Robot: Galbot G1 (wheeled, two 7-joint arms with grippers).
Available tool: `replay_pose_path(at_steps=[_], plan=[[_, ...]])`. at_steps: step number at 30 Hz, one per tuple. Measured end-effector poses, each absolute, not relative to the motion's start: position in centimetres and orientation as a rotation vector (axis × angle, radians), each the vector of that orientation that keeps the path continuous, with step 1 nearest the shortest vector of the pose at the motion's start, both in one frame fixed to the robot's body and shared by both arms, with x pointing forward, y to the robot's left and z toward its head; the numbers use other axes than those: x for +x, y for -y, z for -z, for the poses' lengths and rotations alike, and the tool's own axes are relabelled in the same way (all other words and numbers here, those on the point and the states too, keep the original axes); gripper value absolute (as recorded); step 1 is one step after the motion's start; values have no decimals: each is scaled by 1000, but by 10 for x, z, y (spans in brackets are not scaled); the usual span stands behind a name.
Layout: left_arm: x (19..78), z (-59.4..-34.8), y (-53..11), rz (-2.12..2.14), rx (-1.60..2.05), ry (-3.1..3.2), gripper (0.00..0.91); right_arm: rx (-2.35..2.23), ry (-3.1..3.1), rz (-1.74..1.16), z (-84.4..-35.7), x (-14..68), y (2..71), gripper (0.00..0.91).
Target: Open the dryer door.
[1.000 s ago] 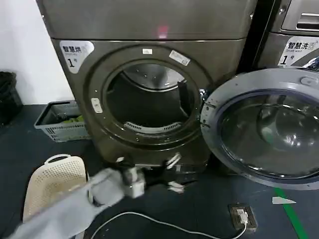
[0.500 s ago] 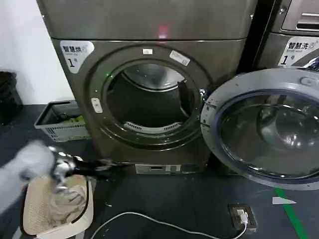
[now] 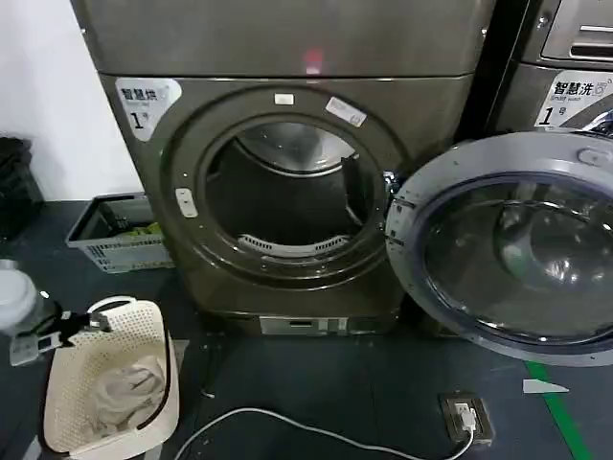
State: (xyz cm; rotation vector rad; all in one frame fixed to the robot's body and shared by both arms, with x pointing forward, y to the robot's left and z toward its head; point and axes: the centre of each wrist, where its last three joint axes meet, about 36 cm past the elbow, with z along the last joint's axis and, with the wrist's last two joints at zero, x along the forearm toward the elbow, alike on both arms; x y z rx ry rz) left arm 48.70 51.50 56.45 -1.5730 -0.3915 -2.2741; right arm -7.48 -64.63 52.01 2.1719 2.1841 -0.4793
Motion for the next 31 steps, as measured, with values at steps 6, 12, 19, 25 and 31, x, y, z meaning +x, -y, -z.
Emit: replay_pose_path(at_steps=[6, 12, 19, 25, 31], plan=[[486, -563, -517, 2258, -1567, 357, 907, 2190, -2183, 473, -518, -79, 647, 907], [485, -561, -520, 2242, -1570, 355, 907, 2198, -2167, 470, -517, -78, 646, 907], [484, -561, -524, 2233, -1567, 350, 907, 2259, -2124, 445, -514, -82, 647, 907], [484, -563, -526, 2230, -1559, 352, 907, 2265, -2127, 436, -510, -82, 647, 907], [484, -562, -529, 2222, -1560, 358, 907, 2260, -2133, 433, -508, -80, 647, 907]])
